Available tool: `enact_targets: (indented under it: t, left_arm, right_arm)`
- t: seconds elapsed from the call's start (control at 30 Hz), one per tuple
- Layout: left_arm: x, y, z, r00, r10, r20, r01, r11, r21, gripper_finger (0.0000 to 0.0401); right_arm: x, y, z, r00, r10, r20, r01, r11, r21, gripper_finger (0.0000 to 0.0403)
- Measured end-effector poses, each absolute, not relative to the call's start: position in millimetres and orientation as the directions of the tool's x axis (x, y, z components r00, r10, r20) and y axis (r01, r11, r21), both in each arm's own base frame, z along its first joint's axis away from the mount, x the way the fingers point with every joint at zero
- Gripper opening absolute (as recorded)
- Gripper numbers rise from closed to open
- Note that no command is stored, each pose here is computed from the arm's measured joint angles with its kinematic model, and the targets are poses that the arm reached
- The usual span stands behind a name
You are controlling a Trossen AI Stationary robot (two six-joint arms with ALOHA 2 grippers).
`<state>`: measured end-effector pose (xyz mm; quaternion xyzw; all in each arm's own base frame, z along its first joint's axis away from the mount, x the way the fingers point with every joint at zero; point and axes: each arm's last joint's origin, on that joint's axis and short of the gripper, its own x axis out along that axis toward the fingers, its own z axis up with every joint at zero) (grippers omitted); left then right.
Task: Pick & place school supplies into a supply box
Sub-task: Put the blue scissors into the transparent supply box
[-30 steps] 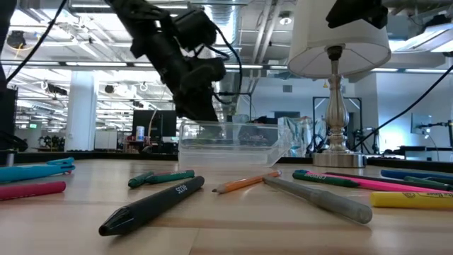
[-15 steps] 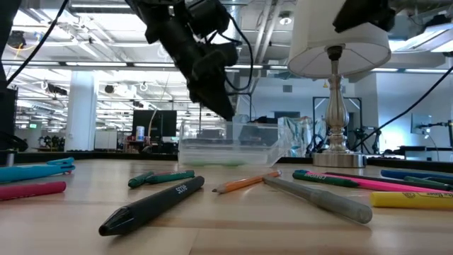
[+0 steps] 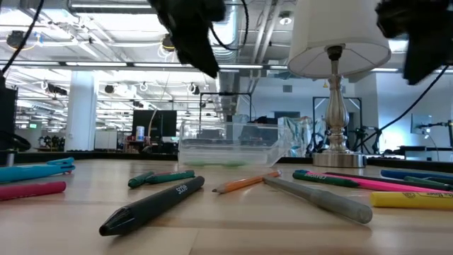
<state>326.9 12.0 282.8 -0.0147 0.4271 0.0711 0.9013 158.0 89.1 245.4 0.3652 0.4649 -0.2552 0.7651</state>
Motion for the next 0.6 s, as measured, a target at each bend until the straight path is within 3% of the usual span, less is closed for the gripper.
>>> enact_targets:
  t: [0.27, 0.47, 0.6]
  left_arm:
    - [298, 3, 303, 0.584, 0.228, -0.779, -0.224, 0.968, 0.115, 0.0128]
    - [296, 3, 304, 0.581, 0.241, -0.777, -0.216, 0.967, 0.139, 0.0128]
    - [296, 6, 304, 0.583, 0.246, -0.775, -0.192, 0.968, 0.163, 0.0128]
  right_arm:
    - [158, 128, 216, 0.281, -0.012, -0.96, 0.879, 0.405, 0.252, 0.0063]
    - [160, 158, 200, 0.286, 0.039, -0.957, 0.922, 0.26, 0.286, 0.0063]
    - [164, 168, 191, 0.3, 0.039, -0.953, 0.925, 0.231, 0.301, 0.0063]
